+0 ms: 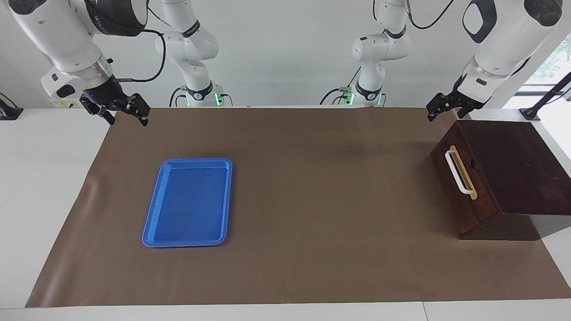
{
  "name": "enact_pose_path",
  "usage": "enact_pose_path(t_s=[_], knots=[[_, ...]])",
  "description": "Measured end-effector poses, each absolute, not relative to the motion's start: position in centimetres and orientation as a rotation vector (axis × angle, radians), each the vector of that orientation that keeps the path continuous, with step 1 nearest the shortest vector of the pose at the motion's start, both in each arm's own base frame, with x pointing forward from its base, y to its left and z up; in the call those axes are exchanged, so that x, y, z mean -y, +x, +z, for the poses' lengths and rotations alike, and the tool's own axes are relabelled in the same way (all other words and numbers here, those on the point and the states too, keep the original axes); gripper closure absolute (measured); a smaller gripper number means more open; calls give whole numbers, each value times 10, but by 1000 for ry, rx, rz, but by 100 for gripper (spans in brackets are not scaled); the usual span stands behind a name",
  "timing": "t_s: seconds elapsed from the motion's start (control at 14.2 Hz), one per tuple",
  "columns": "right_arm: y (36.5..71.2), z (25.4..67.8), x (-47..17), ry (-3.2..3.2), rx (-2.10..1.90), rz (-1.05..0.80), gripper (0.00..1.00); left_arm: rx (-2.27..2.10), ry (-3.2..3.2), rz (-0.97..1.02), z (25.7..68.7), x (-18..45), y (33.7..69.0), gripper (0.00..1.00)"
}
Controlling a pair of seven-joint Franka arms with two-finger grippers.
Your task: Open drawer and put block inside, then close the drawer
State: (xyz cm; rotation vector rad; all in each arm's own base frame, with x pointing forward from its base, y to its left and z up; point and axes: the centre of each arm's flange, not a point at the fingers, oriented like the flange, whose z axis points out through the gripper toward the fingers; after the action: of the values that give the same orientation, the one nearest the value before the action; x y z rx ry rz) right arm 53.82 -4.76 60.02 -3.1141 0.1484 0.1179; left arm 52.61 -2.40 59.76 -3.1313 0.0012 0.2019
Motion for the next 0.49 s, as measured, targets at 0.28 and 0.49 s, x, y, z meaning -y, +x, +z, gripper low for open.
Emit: enact_pose_path(t_s=[0.28, 0.49], knots=[[538, 600, 48, -3114, -148, 118, 0, -5, -3150, 170, 608, 26, 527, 0], [538, 600, 48, -3114, -149, 118, 0, -5, -3152, 152, 609, 25, 529, 0]])
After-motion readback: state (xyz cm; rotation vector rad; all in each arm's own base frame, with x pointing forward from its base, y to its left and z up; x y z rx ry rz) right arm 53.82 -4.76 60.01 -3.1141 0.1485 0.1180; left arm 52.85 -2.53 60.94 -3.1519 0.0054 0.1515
